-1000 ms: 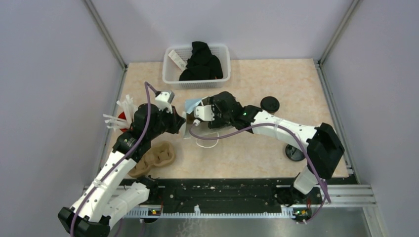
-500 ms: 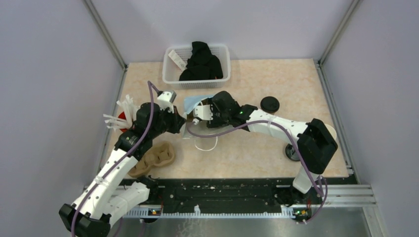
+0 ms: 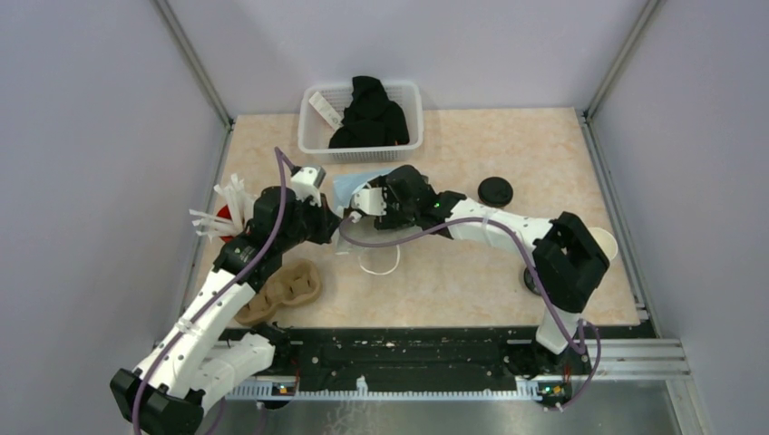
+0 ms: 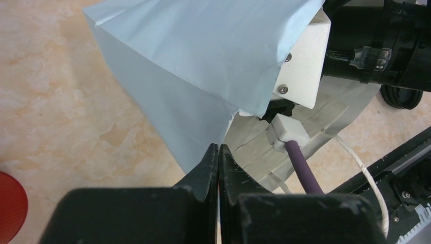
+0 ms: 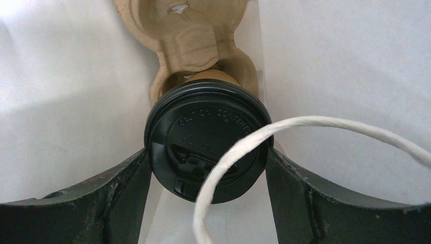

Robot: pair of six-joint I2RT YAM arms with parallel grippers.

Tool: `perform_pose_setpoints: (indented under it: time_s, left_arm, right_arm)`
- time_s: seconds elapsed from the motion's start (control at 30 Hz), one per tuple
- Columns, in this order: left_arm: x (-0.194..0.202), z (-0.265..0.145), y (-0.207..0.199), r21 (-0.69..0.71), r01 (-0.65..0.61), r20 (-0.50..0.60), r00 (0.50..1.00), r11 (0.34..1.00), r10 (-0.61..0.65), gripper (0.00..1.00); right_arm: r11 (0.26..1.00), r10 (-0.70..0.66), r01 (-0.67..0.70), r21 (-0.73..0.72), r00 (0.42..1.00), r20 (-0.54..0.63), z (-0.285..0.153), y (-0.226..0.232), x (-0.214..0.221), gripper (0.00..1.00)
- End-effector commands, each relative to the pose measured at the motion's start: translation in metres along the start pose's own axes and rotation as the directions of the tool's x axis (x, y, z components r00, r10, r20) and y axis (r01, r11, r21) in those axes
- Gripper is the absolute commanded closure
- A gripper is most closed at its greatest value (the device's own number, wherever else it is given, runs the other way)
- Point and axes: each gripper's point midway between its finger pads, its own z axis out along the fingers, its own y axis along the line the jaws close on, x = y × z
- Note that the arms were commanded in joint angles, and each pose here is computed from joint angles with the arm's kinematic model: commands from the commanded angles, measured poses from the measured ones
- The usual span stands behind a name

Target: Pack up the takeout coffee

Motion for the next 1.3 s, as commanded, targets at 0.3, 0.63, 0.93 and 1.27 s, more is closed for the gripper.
perform_pose_setpoints:
  time_s: [0.3, 0.63, 0.93, 1.27]
  left_arm:
    - [-0.023, -0.003, -0.005, -0.001, -0.012, 0.049, 0.999, 1.0, 0.012, 1.0]
    - [-0.022, -0.001, 0.006, -0.064, 0.005, 0.041, 0.999, 0.998, -0.002, 1.0]
    - [-0.023, -0.004, 0.026, -0.186, 0.031, 0.039, 0.999, 0.982, -0.024, 1.0]
    - [-0.028, -0.003, 0.024, -0.184, 0.045, 0.035, 0.999, 0.982, -0.04, 1.0]
  right_arm:
    - [0.986, 0.165, -0.167, -0.022, 0.985, -0.044, 0.016, 0.0, 0.006, 0.32]
    - [0.984, 0.179, -0.179, -0.007, 0.984, -0.022, 0.004, -0.008, -0.006, 0.16]
    - [0.983, 0.182, -0.182, -0.011, 0.983, 0.0, -0.035, 0.001, -0.03, 0.01]
    - [0.966, 0.258, -0.257, 0.041, 0.966, -0.026, -0.068, 0.001, -0.037, 0.01]
